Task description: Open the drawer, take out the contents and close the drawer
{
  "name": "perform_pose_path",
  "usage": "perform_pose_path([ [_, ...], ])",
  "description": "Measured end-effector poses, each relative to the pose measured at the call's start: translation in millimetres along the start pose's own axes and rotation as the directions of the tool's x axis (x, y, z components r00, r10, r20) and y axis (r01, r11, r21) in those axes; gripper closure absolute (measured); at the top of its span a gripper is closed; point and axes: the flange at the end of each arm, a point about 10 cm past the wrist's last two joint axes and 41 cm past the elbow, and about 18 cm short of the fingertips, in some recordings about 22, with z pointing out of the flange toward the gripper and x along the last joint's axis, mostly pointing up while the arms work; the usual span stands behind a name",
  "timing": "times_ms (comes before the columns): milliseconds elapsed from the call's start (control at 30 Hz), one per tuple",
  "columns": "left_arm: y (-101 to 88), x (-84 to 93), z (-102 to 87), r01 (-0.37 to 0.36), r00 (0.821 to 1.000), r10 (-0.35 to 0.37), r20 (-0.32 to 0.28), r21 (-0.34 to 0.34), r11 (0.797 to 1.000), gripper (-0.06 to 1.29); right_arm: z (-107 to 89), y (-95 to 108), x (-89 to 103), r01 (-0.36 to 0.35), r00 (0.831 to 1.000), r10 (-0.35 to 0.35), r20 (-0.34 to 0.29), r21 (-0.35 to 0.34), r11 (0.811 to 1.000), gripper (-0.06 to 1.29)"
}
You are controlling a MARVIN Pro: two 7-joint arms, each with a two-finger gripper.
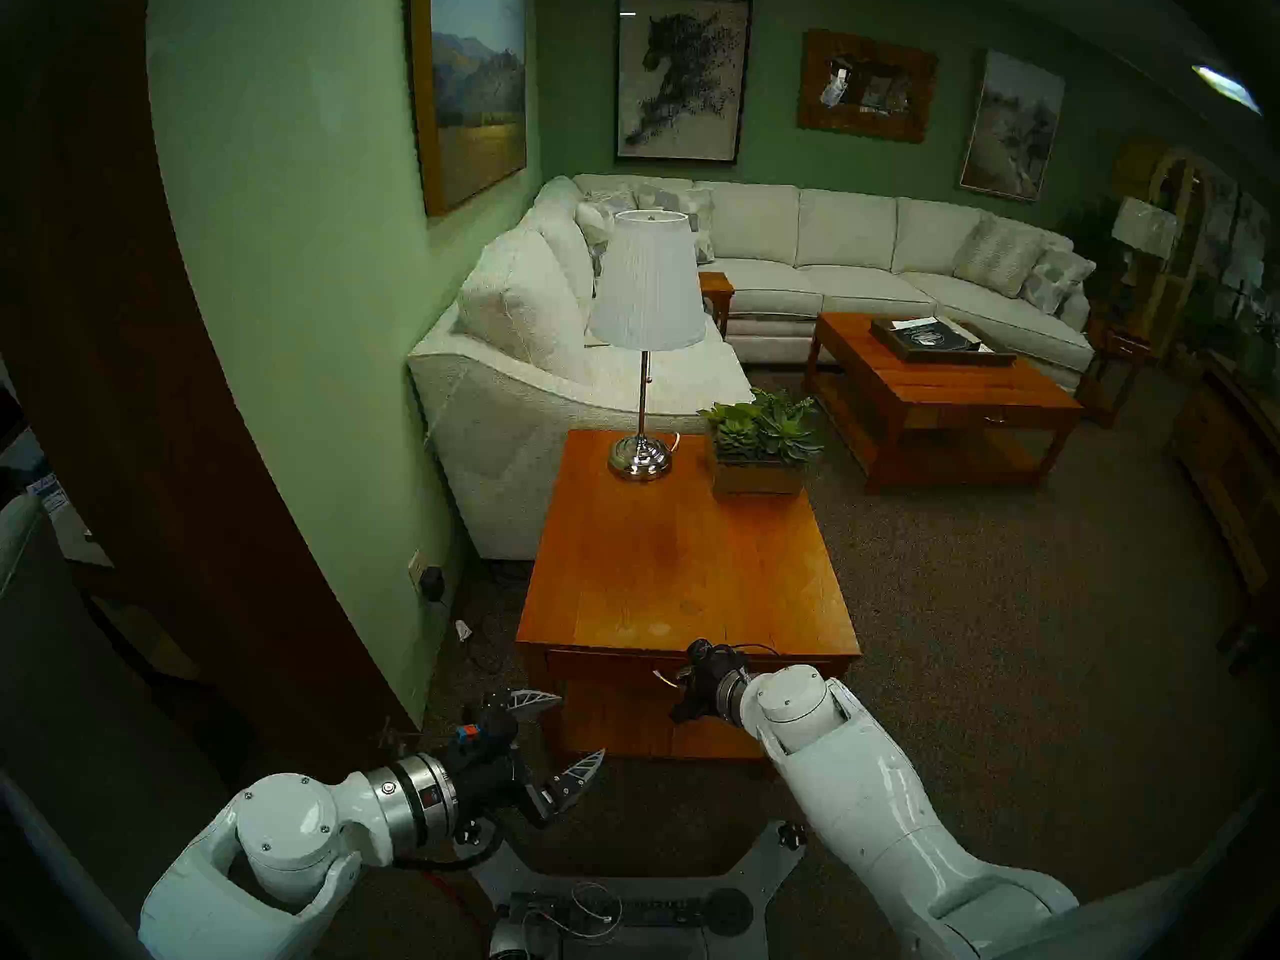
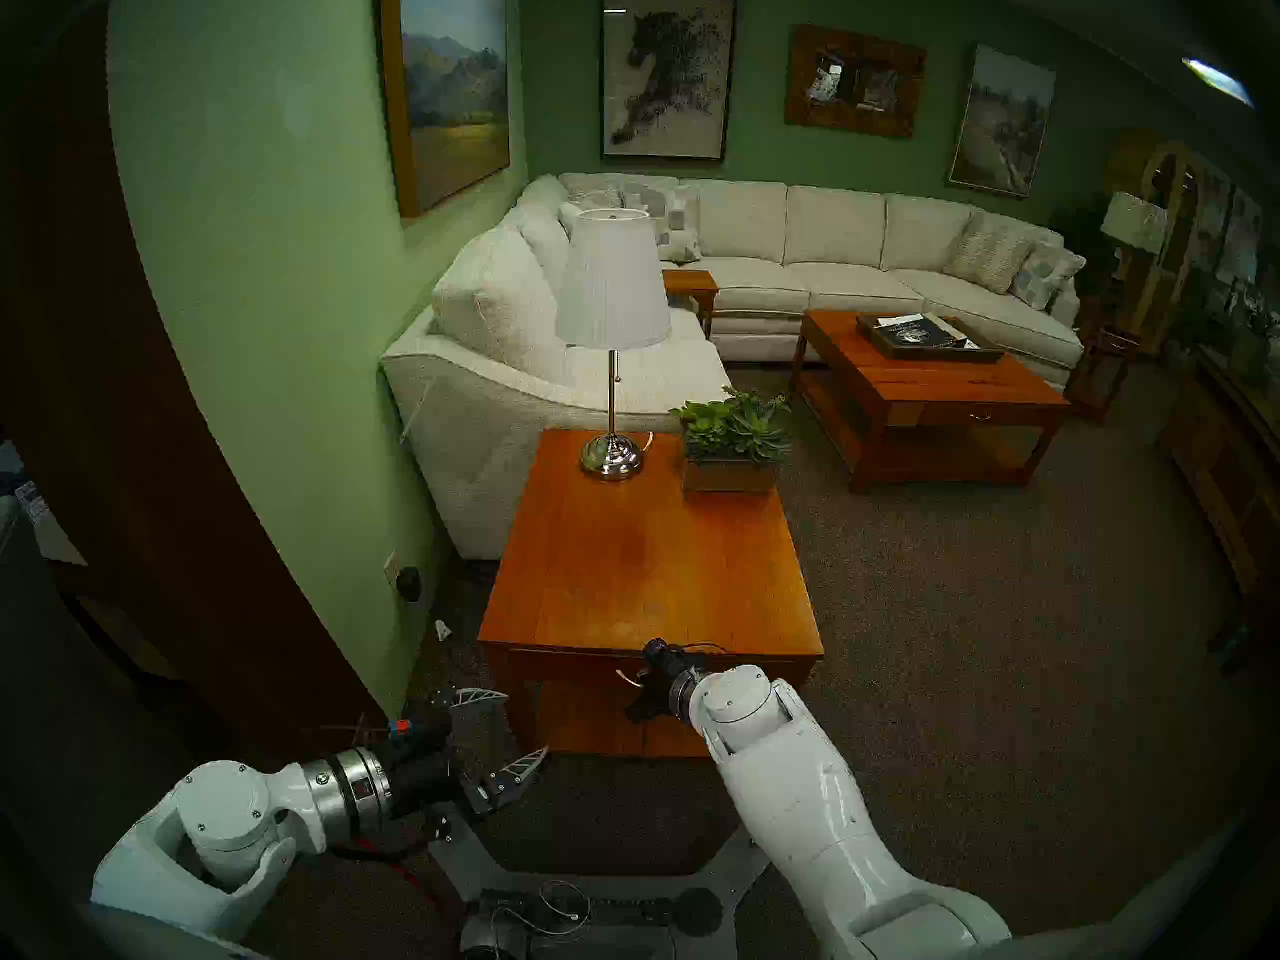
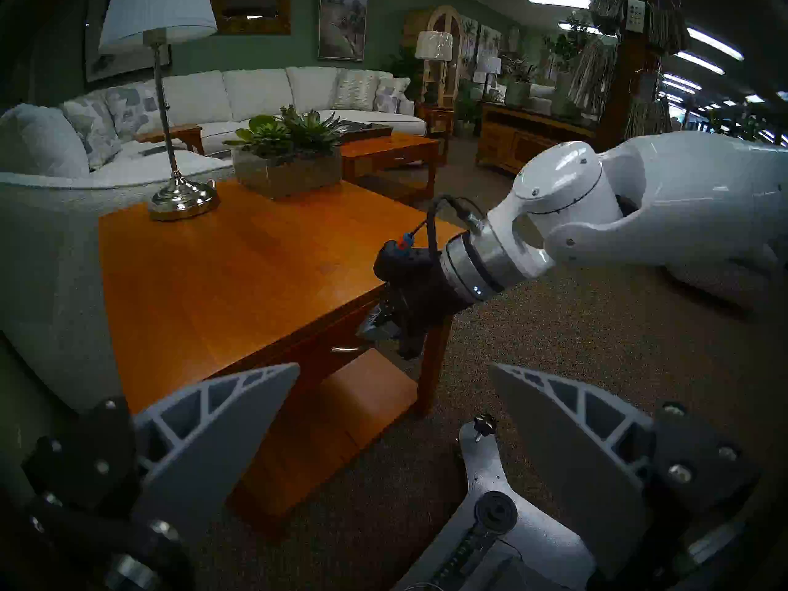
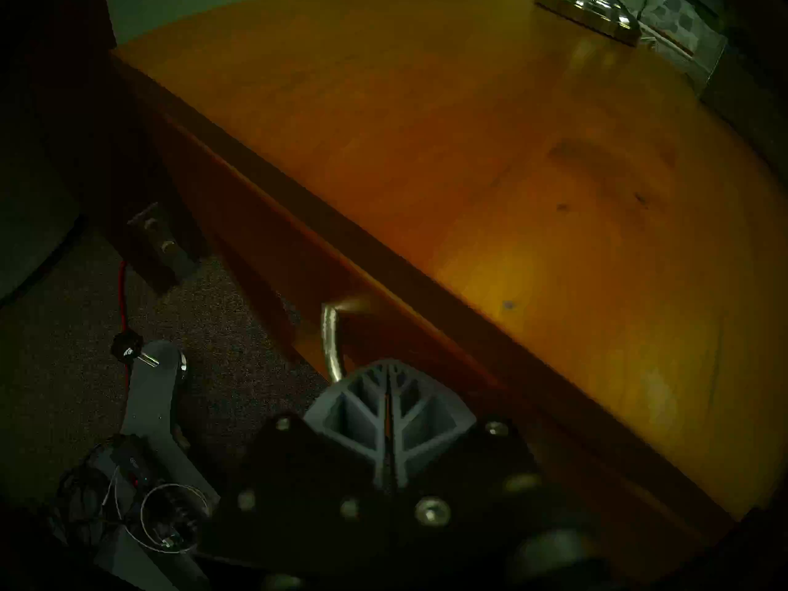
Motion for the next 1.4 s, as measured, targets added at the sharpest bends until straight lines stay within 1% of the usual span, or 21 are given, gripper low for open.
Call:
perform_pose_path([
  [200, -0.1, 0.1, -0.1, -0.001, 1.000, 0.001, 0.000, 0.000, 1.000, 0.02, 6.4, 2, 4.5, 0.009, 1.000, -0.009, 0.019, 0.000, 1.000, 1.27],
  [300, -0.2, 0.2, -0.1, -0.001, 1.000, 0.001, 0.000, 0.001, 1.000, 0.02, 9.6, 3, 10.6, 0.022, 0.998, -0.022, 0.053, -0.001, 1.000, 1.27],
  [567, -0.2, 0.5, -0.2, -0.002, 1.000, 0.002, 0.000, 0.001, 1.000, 0.02, 13.0, 1, 22.2, 0.031, 0.993, -0.030, 0.112, -0.012, 0.999, 1.26],
  [833, -0.3, 0.7, -0.3, -0.003, 1.000, 0.003, 0.000, 0.002, 1.000, 0.02, 12.4, 1, 26.3, 0.023, 0.990, -0.020, 0.138, -0.021, 1.000, 1.27],
  [1033, -0.4, 0.8, -0.4, -0.004, 1.000, 0.004, 0.000, 0.002, 1.000, 0.02, 6.0, -1, 25.5, 0.016, 0.990, -0.010, 0.138, -0.043, 0.999, 1.26],
  [1233, -0.5, 0.8, -0.4, -0.004, 1.000, 0.004, 0.000, 0.002, 1.000, 0.02, -6.6, 7, 15.2, 0.005, 0.989, 0.007, 0.145, -0.080, 0.997, 1.27],
  [1400, -0.5, 0.8, -0.4, -0.004, 1.000, 0.004, 0.001, 0.003, 1.000, 0.02, -15.3, 14, 7.0, -0.030, 0.990, 0.043, 0.135, -0.097, 0.995, 1.27],
])
